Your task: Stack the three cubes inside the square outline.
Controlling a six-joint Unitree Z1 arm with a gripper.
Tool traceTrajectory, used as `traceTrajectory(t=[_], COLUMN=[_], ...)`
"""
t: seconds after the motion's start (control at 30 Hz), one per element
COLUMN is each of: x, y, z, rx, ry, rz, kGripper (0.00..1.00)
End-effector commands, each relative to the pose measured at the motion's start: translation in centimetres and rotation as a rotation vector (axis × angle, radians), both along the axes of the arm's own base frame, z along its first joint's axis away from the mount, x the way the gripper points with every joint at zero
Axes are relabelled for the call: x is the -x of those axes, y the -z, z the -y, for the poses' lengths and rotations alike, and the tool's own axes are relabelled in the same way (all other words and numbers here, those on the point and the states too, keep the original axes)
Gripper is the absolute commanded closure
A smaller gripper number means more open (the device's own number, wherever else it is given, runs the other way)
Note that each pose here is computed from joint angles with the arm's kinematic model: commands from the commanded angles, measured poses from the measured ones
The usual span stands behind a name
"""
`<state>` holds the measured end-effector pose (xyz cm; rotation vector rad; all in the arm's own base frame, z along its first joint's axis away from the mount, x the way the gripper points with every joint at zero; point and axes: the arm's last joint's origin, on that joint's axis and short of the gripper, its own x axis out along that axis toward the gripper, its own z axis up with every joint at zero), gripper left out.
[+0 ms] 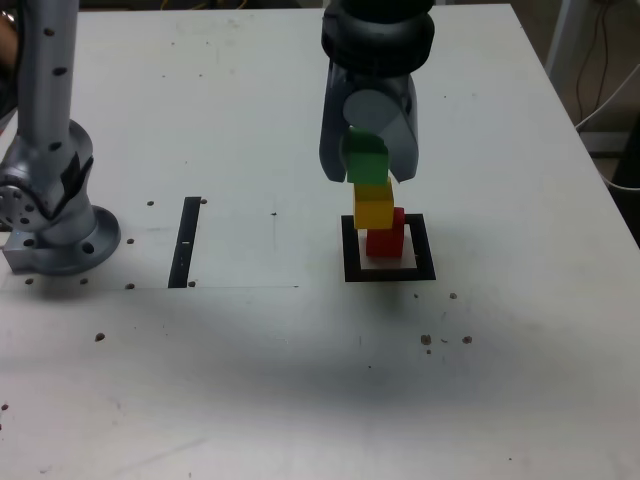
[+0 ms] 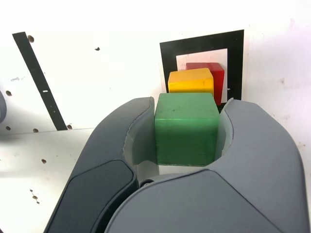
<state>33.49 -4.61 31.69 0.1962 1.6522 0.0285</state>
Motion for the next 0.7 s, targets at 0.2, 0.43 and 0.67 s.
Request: traceTrajectory(t=[0.2,0.43,0.67], x=[-1.4,-1.6,-1.4], y=[1.3,1.7,1.8], z=[0.2,0.3,0.2], rx=[0.014,0.017,0.015], ry=[0.001,0.004,0.003], rz=[0.006,0.001,-0.008], kGripper=[0.81,0.79,0.66])
